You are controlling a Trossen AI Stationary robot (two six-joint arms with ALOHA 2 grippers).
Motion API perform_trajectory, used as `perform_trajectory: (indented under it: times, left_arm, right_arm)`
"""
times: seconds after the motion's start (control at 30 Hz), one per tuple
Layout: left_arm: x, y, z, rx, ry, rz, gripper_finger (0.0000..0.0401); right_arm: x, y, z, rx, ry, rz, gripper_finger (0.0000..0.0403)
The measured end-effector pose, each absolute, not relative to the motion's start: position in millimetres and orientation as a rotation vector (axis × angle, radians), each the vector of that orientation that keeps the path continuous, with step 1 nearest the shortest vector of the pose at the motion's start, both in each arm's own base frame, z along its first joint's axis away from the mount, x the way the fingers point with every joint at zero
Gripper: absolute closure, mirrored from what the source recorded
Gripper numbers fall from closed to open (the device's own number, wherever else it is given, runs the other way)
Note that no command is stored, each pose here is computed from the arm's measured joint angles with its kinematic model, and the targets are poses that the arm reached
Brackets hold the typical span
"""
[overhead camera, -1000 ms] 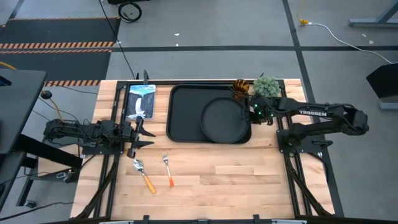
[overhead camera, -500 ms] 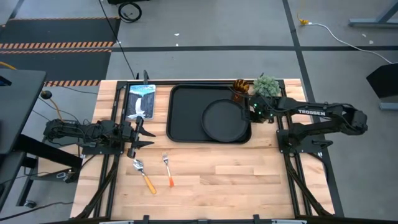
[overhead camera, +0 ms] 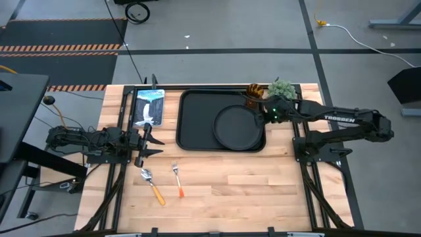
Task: Pick and place plate/cup/fork/spoon on tray
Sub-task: Put the orange fork on the black serving tray to the left of the black plate
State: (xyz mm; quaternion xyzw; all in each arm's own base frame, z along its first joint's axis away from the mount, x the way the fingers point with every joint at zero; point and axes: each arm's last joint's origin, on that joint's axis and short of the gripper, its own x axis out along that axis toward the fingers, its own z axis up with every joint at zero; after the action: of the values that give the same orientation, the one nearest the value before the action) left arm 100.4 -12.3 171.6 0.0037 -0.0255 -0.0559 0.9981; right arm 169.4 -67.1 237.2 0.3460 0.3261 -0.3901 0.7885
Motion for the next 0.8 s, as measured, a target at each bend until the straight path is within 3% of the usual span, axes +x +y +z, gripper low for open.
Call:
perform_trajectory:
  times: [0.23,0.47,0.67,0.8]
  left_arm:
    - [100,-12,172,0.007,-0.051,-0.111,0.0259]
    - [100,-12,174,-0.001,-0.079,-0.112,0.0259]
    - [99,-12,183,-0.289,-0.15,-0.135,0.0259]
    - [99,-12,184,-0.37,-0.156,-0.144,0.0259]
  right_arm:
    - [192,-60,257,0.388,0.492,-0.773,0.029]
    - [207,-43,259,0.248,0.475,-0.627,0.029]
    - [216,-16,251,0.192,0.358,-0.469,0.029]
    - [217,1,245,0.186,0.276,-0.379,0.029]
